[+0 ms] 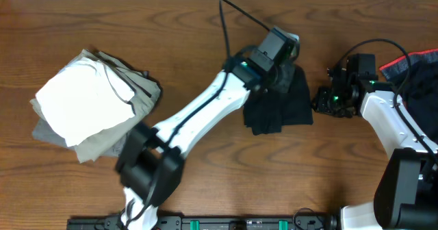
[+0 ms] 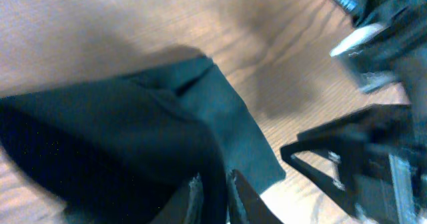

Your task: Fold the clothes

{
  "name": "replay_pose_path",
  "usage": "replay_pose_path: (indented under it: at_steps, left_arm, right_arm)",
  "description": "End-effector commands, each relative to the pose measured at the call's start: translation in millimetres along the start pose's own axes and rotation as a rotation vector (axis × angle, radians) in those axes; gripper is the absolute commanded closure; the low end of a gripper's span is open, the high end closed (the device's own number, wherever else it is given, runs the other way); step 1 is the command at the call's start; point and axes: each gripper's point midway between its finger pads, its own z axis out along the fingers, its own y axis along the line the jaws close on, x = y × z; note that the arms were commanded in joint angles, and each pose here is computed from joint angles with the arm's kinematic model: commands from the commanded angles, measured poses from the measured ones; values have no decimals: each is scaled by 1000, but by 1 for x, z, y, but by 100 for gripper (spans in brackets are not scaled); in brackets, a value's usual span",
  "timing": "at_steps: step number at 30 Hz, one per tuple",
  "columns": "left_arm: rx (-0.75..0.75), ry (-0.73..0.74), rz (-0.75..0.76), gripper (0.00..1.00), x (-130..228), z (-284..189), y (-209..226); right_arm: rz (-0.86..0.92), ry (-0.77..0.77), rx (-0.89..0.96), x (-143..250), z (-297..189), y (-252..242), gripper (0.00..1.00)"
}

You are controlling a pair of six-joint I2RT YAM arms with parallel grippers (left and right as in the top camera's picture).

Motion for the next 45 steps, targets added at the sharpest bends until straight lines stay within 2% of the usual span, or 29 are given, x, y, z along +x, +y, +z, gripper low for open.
replay_pose_path:
  at_steps: [1,2,4,6,9,11,14,17,21,24,25,27,30,33,36,38,42,45]
  left_arm:
    - [82,57,-10,64,14,31,-13]
    - [92,62,-10,56,16,37,-14]
    - [95,72,-12,48,19,41,-13]
    - [121,76,-13,35,19,40,-17]
    - [170,58,-11,24,9,28,-26]
    - [175,36,-12,21,-2,13,-27]
    - [168,-12,-14,20,-20,-16,-23]
    - [89,-50,-27,18,-33,-49,2]
    - [-88,-24,-73,18,-26,-90,57]
    - [-165,32,-132,18,-13,-105,93]
    - [-184,54,-158,20,-8,-108,105]
    - [-197,81,-186,28,-1,-109,118]
    - [-142,124,-176,40,8,-102,120]
    - [-115,168,-163,42,19,-90,121]
    - [-84,201,-172,41,26,-79,118]
    - [-27,228,-162,37,31,-72,111]
    - [36,282,-162,30,43,-58,105]
    - [75,326,-185,21,53,-45,103]
  right_arm:
    - [25,10,-15,1,2,0,69]
    - [25,10,-15,1,2,0,69]
    - [25,10,-16,2,2,0,69]
    - [28,12,-18,2,2,0,69]
    - [28,15,-44,2,2,5,69]
    - [23,21,-78,3,2,11,69]
    - [3,35,-143,6,0,21,67]
    - [-49,47,-260,10,-7,42,69]
    - [-222,-8,-547,14,-45,91,73]
    - [-346,-92,-715,17,-87,123,82]
    - [-374,-121,-723,18,-99,129,87]
    - [-400,-145,-715,20,-108,134,90]
    - [-438,-149,-715,24,-109,146,90]
    - [-490,-120,-656,28,-88,158,89]
    - [-451,-67,-465,27,-45,148,88]
    - [-356,-41,-232,20,-12,115,90]
    - [-157,-39,124,3,21,40,88]
    - [-69,-6,221,3,37,5,89]
